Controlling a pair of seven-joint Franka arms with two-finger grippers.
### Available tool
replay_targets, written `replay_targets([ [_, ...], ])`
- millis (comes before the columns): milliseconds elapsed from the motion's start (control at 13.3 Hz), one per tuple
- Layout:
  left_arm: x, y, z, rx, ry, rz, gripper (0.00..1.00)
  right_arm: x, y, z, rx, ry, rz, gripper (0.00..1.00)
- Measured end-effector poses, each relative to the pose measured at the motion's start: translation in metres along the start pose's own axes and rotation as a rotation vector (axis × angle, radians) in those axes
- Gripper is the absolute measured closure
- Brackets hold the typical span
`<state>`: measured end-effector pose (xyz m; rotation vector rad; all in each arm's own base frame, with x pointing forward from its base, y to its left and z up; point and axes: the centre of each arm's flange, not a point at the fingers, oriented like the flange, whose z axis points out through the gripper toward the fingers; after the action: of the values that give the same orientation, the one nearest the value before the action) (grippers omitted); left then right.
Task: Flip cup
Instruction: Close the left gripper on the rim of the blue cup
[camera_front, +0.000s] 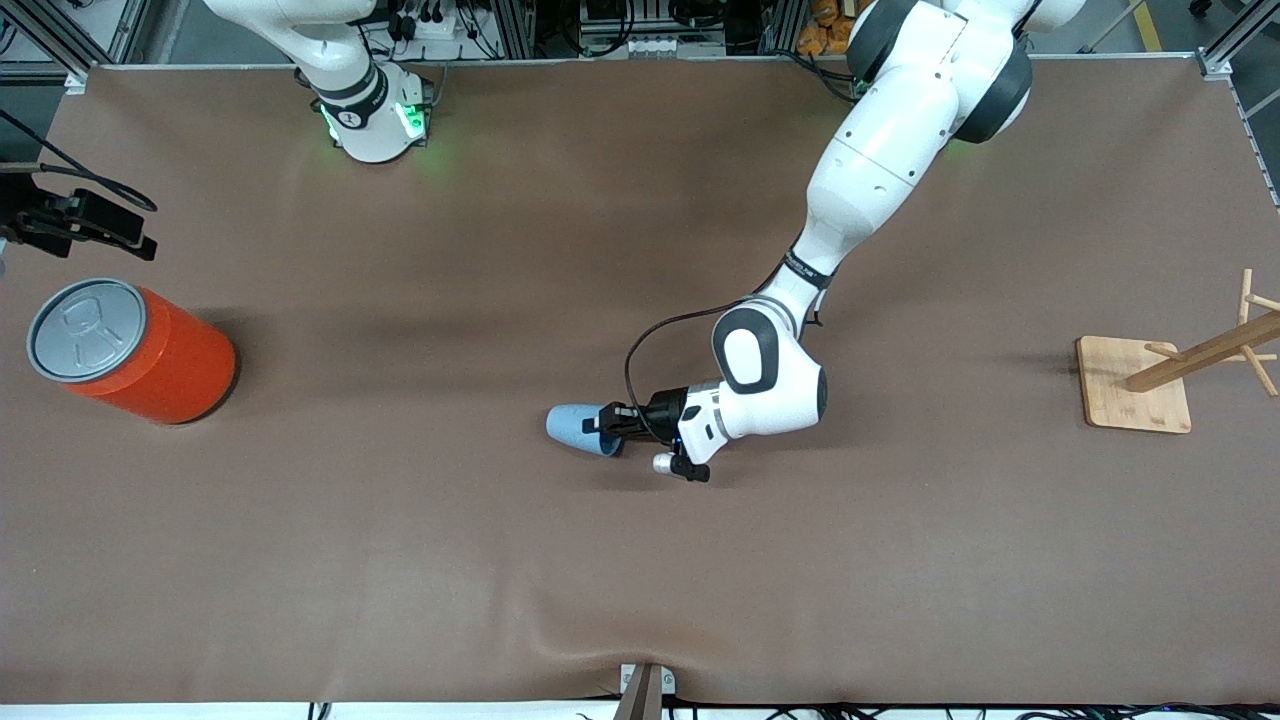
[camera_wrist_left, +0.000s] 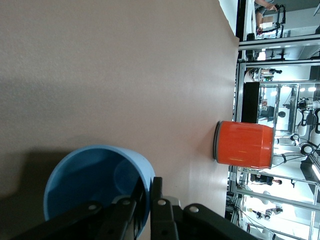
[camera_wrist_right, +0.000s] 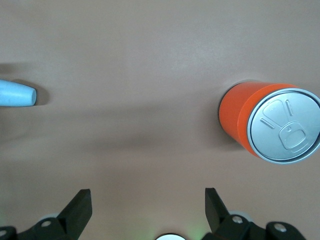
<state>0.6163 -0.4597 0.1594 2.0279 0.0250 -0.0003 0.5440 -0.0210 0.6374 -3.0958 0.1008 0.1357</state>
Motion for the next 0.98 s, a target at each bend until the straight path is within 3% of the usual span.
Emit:
replay_targets([
  [377,0.019,0.053,-0.027,-0.032,0.037,-0.047,0.93,0.000,0.000,0.000,0.000,0.001,0.001,0.00],
  [980,0.057,0.148,-0.139,0.186,0.026,-0.023,0.93,-0.001,0.003,-0.008,-0.001,0.019,0.005,0.00],
])
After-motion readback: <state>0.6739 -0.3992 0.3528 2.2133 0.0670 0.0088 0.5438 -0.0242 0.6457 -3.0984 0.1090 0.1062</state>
